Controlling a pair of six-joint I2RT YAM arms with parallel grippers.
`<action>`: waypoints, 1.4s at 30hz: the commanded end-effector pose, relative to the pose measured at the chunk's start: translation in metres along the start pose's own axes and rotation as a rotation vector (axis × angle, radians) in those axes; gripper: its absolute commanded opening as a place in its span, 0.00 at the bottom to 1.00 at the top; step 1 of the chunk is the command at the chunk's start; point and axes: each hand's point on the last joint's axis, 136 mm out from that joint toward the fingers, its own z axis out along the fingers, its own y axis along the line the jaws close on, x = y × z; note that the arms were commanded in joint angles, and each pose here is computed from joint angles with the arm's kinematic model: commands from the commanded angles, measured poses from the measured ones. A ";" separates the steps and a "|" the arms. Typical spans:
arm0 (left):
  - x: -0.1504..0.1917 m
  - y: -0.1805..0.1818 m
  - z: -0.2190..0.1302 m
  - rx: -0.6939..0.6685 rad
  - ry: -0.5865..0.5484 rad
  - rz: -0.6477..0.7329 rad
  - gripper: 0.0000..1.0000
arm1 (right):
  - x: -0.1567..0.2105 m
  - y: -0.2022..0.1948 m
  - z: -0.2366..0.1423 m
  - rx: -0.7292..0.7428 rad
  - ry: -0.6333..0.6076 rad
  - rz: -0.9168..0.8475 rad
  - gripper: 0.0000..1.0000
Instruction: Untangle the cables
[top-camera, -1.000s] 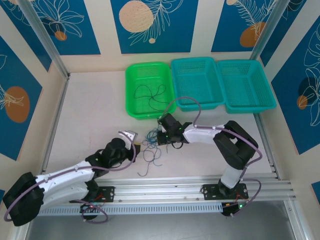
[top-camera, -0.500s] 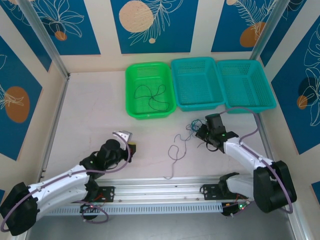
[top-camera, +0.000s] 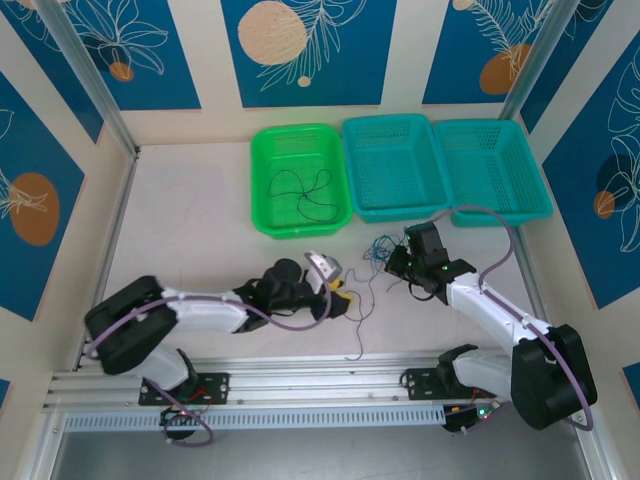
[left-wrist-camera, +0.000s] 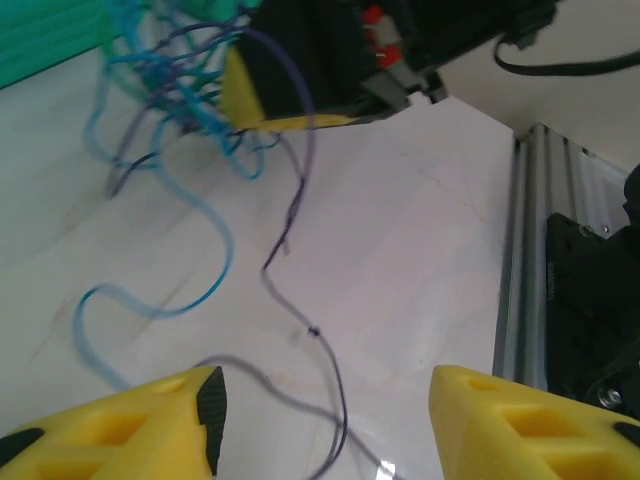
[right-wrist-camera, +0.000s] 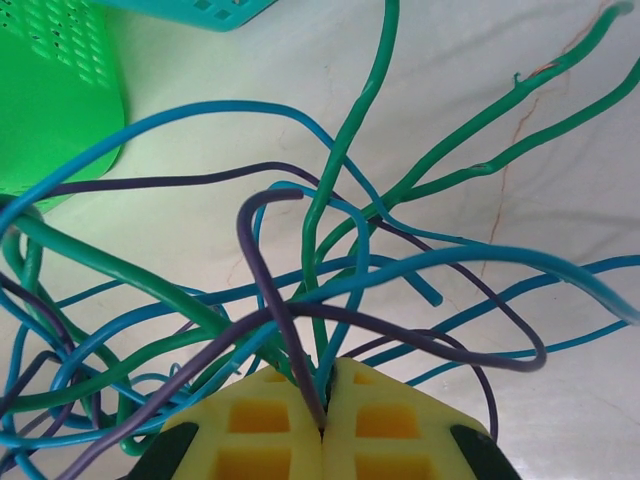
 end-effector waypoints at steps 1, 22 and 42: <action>-0.035 -0.017 0.021 0.053 -0.167 0.159 0.59 | -0.006 0.011 -0.008 -0.039 -0.005 -0.012 0.00; -0.041 0.018 0.074 -0.077 -0.248 0.247 0.00 | -0.007 -0.006 -0.009 0.022 -0.019 0.045 0.00; -0.026 0.094 -0.074 -0.393 -0.307 -0.082 0.00 | -0.029 -0.156 -0.038 0.243 -0.189 0.673 0.00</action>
